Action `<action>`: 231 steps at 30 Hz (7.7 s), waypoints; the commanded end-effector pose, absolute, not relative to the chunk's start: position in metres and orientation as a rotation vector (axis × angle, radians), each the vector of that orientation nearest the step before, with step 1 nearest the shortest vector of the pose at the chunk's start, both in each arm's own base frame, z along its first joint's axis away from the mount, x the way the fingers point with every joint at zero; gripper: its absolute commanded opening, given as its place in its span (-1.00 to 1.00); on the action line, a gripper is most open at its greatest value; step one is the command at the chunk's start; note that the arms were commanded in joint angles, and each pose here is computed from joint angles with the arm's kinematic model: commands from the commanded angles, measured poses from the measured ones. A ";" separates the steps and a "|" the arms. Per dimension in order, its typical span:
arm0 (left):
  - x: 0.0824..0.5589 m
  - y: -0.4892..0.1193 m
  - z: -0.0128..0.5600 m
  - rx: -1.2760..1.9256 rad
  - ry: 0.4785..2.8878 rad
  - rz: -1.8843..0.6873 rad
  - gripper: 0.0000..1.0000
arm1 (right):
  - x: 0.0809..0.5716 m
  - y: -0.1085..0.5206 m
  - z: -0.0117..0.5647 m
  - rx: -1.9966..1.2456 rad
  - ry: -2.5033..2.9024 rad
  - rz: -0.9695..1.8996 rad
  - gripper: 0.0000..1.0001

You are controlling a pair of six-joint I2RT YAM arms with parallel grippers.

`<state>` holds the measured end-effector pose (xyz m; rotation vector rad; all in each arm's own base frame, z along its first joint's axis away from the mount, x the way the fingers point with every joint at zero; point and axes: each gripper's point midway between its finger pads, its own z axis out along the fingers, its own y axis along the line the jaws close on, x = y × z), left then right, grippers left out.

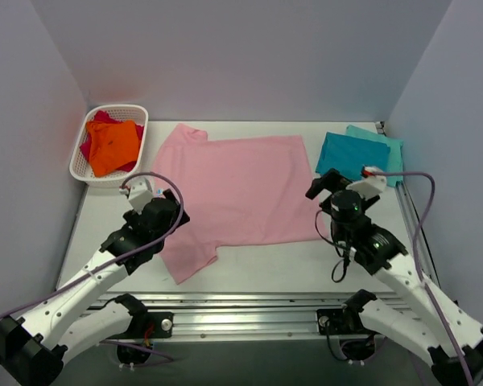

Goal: Fold and stack the t-shirts
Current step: Flatten out the tshirt, then grap the side of the flattened tshirt closest away from the robot with both arms, then fold the flattened tshirt in 1/3 of the way

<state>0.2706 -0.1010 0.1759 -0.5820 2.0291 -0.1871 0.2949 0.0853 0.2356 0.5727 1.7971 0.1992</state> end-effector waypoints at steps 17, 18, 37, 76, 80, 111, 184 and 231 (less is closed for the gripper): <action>0.158 -0.110 0.051 -0.819 2.377 -0.226 0.79 | 0.260 0.062 0.196 0.579 1.891 0.123 1.00; 0.158 -0.115 0.050 -0.813 2.388 -0.234 0.79 | 0.261 0.062 0.196 0.576 1.893 0.120 1.00; 0.150 -0.128 0.024 -0.846 2.372 -0.134 0.31 | 0.265 0.060 0.197 0.577 1.886 0.094 1.00; 0.227 -0.097 0.075 -0.709 2.162 -0.077 -0.95 | 0.238 0.073 0.030 0.802 2.285 0.324 0.82; 0.227 -0.096 0.077 -0.720 2.157 -0.096 -0.95 | 0.252 0.073 0.022 0.815 2.276 0.328 0.72; 0.222 -0.082 0.100 -0.750 2.125 -0.111 -0.95 | 0.252 0.061 0.035 0.852 2.218 0.321 -1.00; 0.262 -0.076 0.169 -0.716 2.041 -0.194 -0.95 | 0.307 0.074 0.091 0.753 2.150 0.360 -1.00; 0.487 -0.018 0.185 -0.747 2.144 -0.200 0.88 | 0.486 0.066 0.160 0.861 1.977 0.057 1.00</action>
